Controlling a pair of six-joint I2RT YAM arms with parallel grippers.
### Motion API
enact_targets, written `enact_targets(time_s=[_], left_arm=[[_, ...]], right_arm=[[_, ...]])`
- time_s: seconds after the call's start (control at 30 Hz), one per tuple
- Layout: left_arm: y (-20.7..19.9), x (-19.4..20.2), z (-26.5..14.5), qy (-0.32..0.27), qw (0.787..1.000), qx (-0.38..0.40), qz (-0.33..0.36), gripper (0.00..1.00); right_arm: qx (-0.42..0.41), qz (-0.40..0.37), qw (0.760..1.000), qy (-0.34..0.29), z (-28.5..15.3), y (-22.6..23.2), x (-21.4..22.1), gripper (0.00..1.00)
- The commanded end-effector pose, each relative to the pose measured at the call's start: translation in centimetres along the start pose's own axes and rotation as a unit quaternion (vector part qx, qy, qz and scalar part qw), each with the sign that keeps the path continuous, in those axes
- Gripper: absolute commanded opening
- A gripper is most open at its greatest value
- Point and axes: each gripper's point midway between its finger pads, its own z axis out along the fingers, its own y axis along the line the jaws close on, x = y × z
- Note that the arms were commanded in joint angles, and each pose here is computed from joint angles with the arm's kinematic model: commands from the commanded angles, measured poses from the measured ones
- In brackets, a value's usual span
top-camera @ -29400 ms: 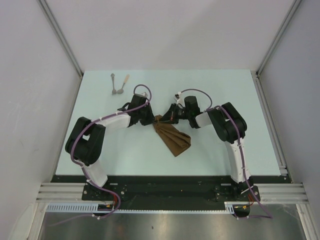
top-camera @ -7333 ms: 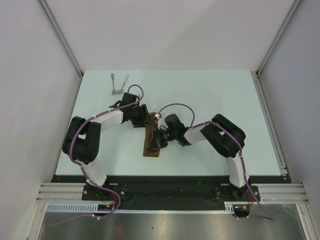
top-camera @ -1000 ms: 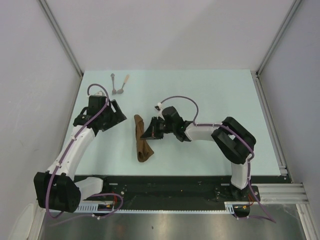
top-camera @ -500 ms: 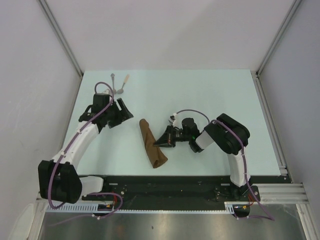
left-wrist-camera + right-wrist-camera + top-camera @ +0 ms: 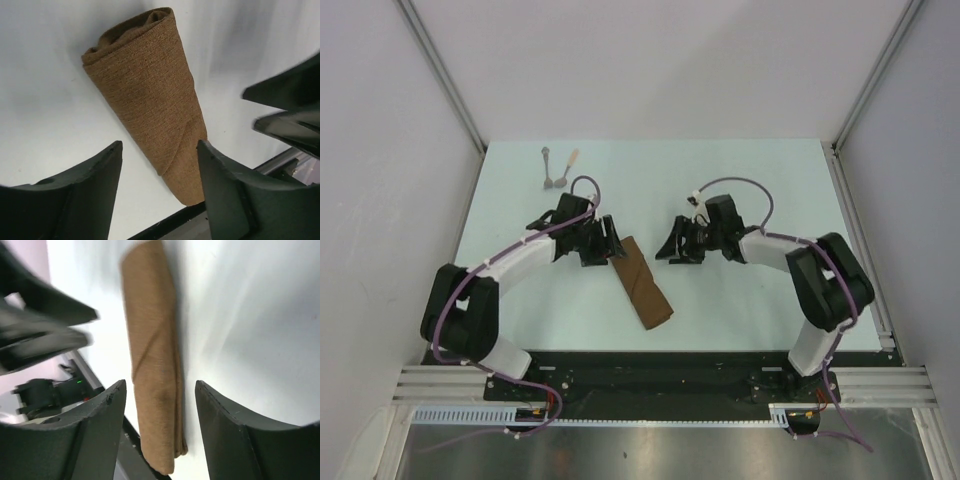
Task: Fold the napkin into a case and place the utensils inside
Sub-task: Turn over the smaller rectangle-folded napkin at the center of the board, then move the smaller rectangle folded napkin to the corner of the board.
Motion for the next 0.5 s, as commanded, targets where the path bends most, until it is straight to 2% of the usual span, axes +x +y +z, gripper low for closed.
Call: enact_targets(time_s=[0.0,0.1,0.13,0.23,0.27,0.37,0.47], left_arm=[[-3.0,-1.9,0.8,-0.006,0.998,0.063,0.000,0.62],[-3.4,-2.1,1.6,0.002,0.997,0.073,-0.008,0.56],[-3.5,-2.0,1.8,0.006,0.997,0.078,-0.013,0.51],[-3.8,-2.0,2.8,0.020,0.996,0.084,-0.032,0.45],[-4.1,-2.2,3.0,0.020,0.995,0.093,-0.034,0.44],[-3.5,-2.5,4.4,0.026,0.995,0.076,-0.051,0.45],[-1.2,-2.6,6.2,0.034,0.998,0.019,-0.056,0.45]], right_arm=[[0.119,-0.095,0.987,0.047,-3.2,0.1,3.1,0.62],[0.063,-0.102,0.991,0.065,-1.5,3.9,5.7,0.58],[0.047,-0.085,0.993,0.072,-1.0,4.7,6.6,0.55],[0.012,-0.083,0.993,0.088,0.5,6.0,9.5,0.44],[0.016,-0.076,0.992,0.100,0.7,5.2,10.8,0.40],[0.005,-0.068,0.993,0.096,1.3,4.3,11.8,0.36],[0.037,-0.076,0.993,0.088,1.2,1.1,12.0,0.34]])
